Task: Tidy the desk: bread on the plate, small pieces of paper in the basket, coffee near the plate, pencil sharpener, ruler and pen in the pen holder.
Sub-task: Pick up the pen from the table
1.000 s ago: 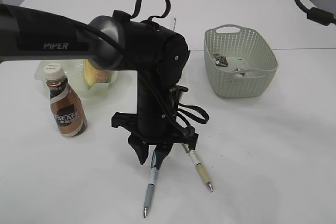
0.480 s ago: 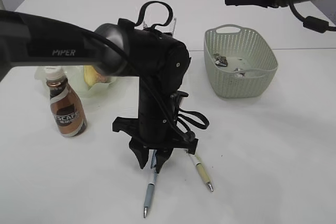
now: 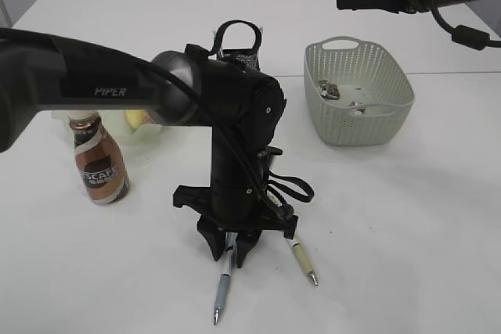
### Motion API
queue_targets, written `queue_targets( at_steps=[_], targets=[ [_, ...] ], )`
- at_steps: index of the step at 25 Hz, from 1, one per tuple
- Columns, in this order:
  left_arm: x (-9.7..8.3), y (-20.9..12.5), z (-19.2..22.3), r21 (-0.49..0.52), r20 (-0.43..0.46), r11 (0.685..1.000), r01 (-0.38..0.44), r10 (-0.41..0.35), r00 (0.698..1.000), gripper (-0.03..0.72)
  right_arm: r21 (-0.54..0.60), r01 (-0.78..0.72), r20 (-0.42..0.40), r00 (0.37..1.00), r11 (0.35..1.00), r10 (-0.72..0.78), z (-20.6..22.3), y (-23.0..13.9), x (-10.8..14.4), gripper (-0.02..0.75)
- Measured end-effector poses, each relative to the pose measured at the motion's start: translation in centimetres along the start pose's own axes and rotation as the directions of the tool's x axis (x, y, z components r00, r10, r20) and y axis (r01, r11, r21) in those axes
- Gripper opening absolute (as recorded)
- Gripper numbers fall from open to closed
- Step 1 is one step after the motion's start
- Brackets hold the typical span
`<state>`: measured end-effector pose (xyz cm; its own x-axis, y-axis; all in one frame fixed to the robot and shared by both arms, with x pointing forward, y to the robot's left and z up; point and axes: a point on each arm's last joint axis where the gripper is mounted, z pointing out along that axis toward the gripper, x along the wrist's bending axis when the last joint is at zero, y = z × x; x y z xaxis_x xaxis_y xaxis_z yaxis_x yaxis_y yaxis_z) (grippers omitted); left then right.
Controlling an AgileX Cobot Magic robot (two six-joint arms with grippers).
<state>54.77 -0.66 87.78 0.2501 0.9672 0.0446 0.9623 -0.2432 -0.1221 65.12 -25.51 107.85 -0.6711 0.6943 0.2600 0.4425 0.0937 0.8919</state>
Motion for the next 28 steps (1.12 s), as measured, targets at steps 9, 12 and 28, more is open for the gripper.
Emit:
queue_targets(
  at_steps=[9,12,28],
  targets=[
    [-0.04,0.01,0.17,0.003,0.002,1.0,-0.006,0.006,1.0,0.241,-0.001,0.0,0.002,1.0,1.0,0.0,0.0,0.0,-0.02,0.312],
    [-0.06,0.04,0.17,0.0,0.004,1.0,-0.008,0.008,1.0,0.241,-0.001,0.0,0.002,1.0,1.0,0.0,0.0,0.0,-0.02,0.312],
    [-0.41,0.3,0.16,-0.029,0.043,1.0,-0.001,0.002,0.999,0.241,-0.001,0.0,0.004,1.0,1.0,0.0,0.0,0.01,-0.04,0.312]
  ],
)
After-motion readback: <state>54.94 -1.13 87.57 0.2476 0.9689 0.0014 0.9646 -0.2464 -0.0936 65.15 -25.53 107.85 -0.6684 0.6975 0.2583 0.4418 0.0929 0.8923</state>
